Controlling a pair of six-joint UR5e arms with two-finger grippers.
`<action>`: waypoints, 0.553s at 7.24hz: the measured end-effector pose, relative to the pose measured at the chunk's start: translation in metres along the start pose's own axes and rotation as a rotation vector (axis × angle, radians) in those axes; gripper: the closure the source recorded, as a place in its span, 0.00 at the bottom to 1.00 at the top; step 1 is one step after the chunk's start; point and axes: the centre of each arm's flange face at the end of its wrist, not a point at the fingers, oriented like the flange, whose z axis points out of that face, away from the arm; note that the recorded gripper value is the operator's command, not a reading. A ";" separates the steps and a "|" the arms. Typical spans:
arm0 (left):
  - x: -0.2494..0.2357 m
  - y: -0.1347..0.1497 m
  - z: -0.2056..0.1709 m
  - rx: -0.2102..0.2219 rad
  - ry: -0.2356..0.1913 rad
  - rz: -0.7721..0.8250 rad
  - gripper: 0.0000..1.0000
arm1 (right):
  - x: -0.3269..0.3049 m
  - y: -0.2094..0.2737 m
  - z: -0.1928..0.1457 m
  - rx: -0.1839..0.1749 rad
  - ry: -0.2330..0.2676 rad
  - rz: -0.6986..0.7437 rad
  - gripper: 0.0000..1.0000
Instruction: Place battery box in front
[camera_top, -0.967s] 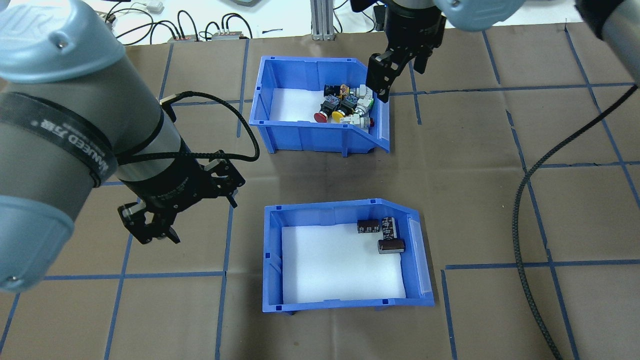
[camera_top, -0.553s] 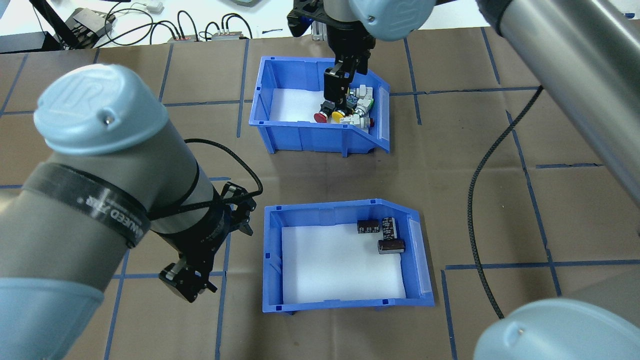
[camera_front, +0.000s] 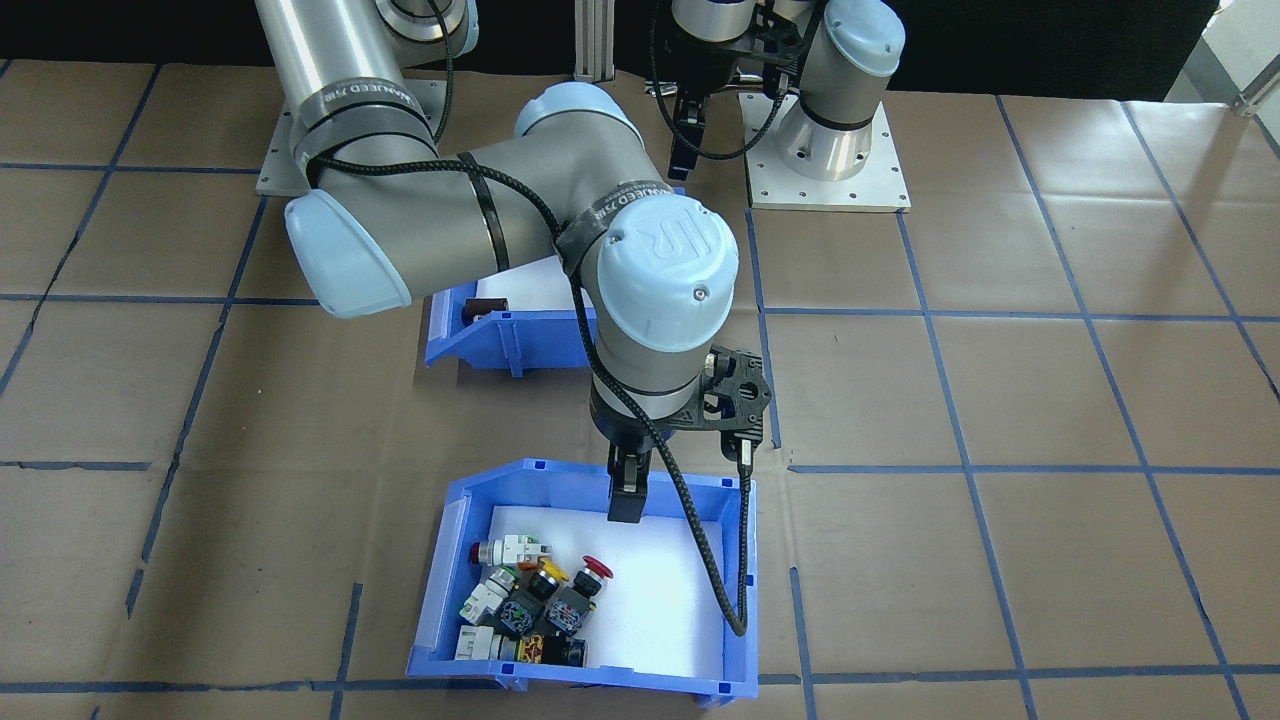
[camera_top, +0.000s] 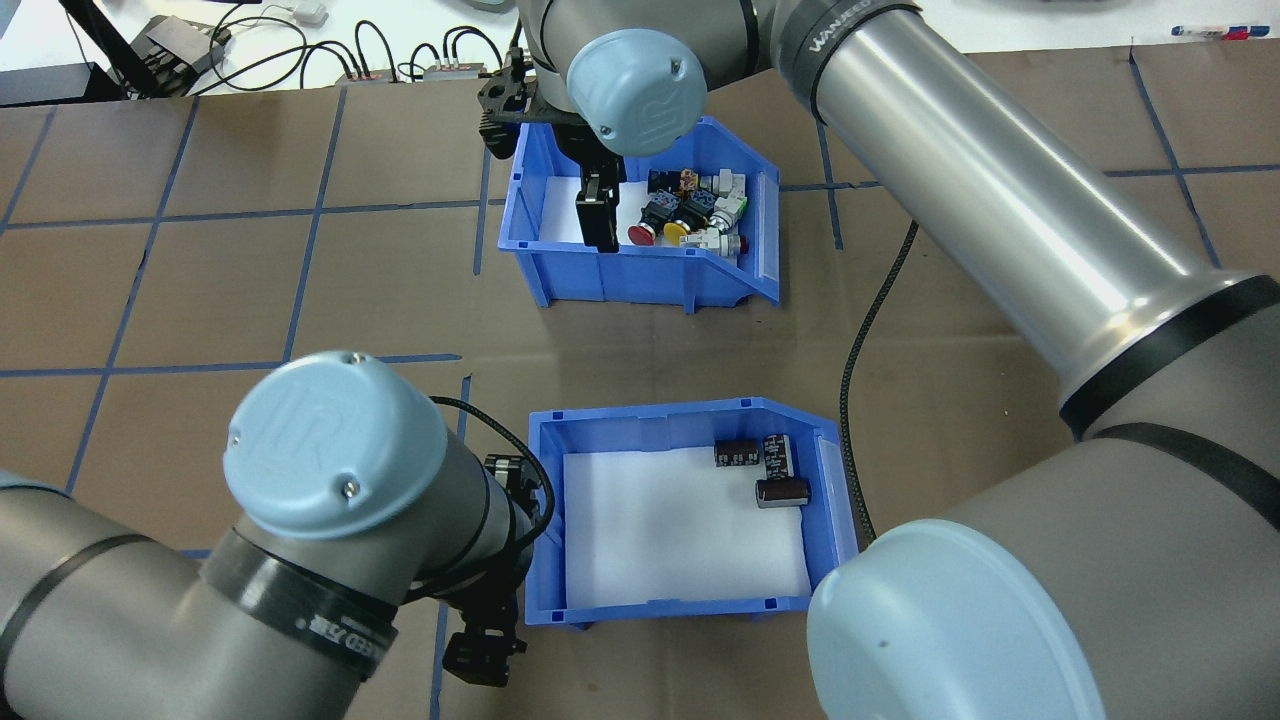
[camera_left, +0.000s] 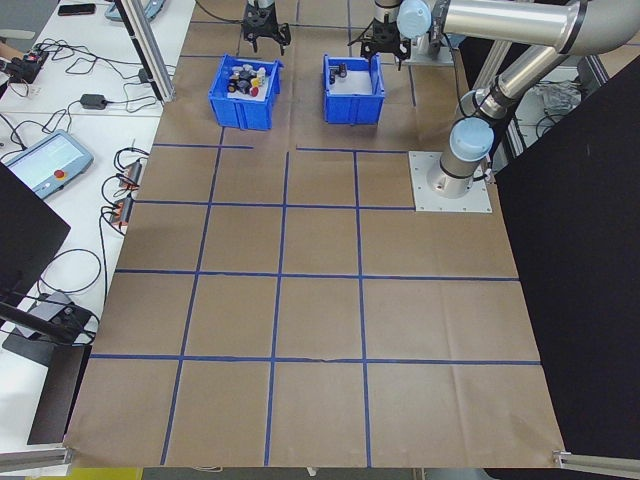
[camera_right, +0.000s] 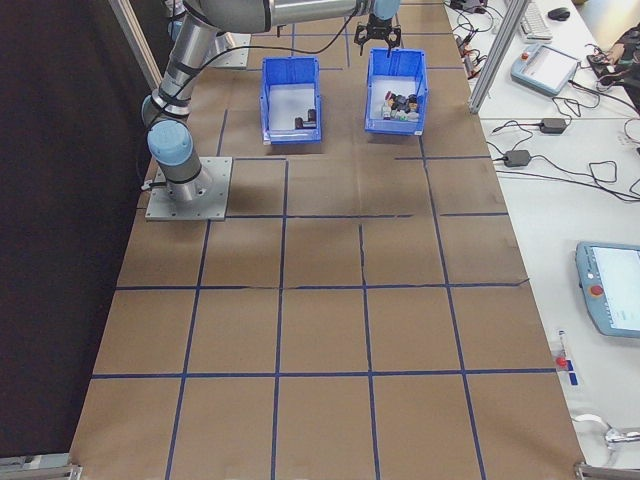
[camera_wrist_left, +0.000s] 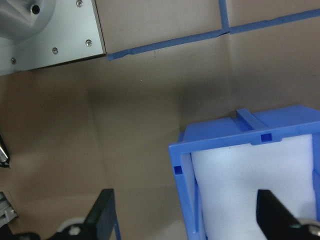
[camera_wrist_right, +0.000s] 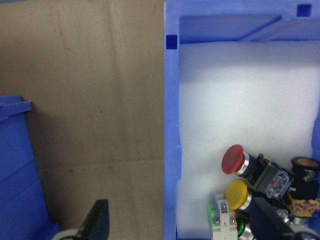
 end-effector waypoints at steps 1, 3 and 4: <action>-0.007 0.008 0.018 -0.030 0.021 -0.034 0.03 | 0.003 -0.004 0.017 -0.018 -0.010 -0.029 0.00; -0.011 0.021 0.038 -0.085 0.028 -0.097 0.01 | 0.014 -0.010 0.050 -0.038 -0.003 -0.044 0.00; -0.011 0.029 0.045 -0.092 0.025 -0.116 0.01 | 0.019 -0.013 0.064 -0.039 0.001 -0.043 0.00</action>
